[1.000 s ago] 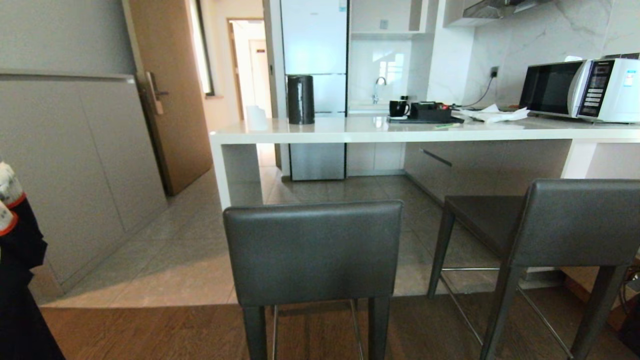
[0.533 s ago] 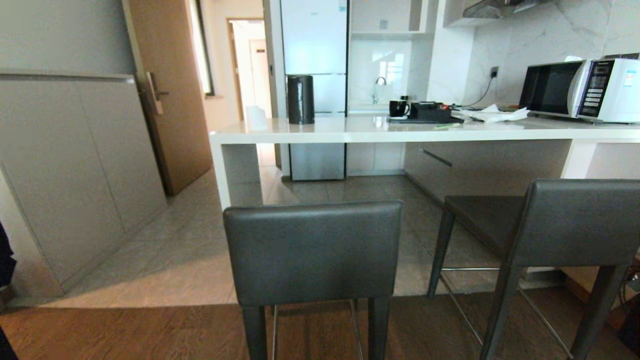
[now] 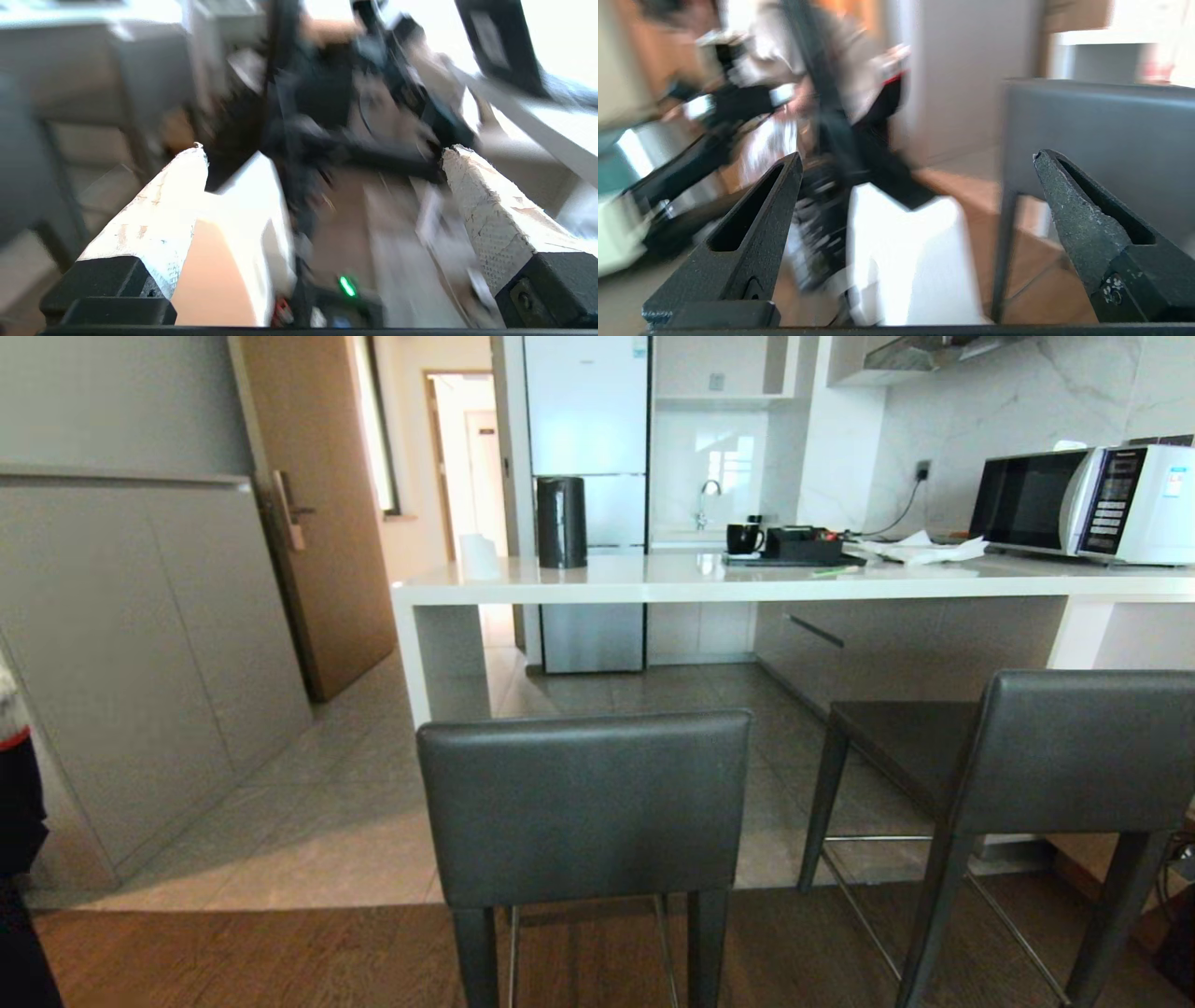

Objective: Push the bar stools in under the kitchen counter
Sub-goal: Push the gray chair back under the dining table

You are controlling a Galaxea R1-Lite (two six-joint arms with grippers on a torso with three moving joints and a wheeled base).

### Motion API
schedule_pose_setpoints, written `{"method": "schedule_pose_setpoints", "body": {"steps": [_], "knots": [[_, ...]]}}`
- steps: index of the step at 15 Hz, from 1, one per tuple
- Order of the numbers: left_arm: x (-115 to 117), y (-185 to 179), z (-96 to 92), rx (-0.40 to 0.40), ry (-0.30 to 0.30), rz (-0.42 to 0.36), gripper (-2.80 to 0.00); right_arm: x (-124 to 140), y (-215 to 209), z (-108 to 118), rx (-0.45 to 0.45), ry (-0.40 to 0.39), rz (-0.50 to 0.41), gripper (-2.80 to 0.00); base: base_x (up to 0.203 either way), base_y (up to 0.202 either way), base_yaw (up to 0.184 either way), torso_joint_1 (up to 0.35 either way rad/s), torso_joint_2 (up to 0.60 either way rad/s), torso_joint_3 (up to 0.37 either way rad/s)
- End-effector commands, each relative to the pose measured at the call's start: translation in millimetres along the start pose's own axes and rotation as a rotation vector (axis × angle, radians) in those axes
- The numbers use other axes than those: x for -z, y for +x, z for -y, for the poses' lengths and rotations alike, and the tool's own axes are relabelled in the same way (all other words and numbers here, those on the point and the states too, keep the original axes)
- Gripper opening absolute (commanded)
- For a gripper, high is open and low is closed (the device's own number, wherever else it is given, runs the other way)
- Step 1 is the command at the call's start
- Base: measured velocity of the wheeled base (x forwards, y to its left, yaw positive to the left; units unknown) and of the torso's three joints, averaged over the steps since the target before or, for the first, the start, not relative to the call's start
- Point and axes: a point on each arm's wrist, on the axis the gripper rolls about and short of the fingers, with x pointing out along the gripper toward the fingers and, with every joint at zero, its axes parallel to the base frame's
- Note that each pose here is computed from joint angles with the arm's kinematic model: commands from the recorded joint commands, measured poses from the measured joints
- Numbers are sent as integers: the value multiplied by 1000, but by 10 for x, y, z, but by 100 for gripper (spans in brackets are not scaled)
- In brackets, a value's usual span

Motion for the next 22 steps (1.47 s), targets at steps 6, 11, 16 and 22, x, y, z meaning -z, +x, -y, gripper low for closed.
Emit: {"method": "schedule_pose_setpoints", "body": {"steps": [6,11,16,22], "knots": [[599,-128,-645,-636,214,182,0,512,3,508,563,-201,41,0,0,0,0,0,0,0],[845,-258,-820,-1144,302,54,0,781,-44,746,922,-344,-48,0,0,0,0,0,0,0],[908,-295,-848,-1263,368,-53,0,925,-57,864,1033,-422,-51,0,0,0,0,0,0,0],[978,-328,-847,-1339,335,-167,0,964,-62,874,1023,-421,-97,0,0,0,0,0,0,0]]}}
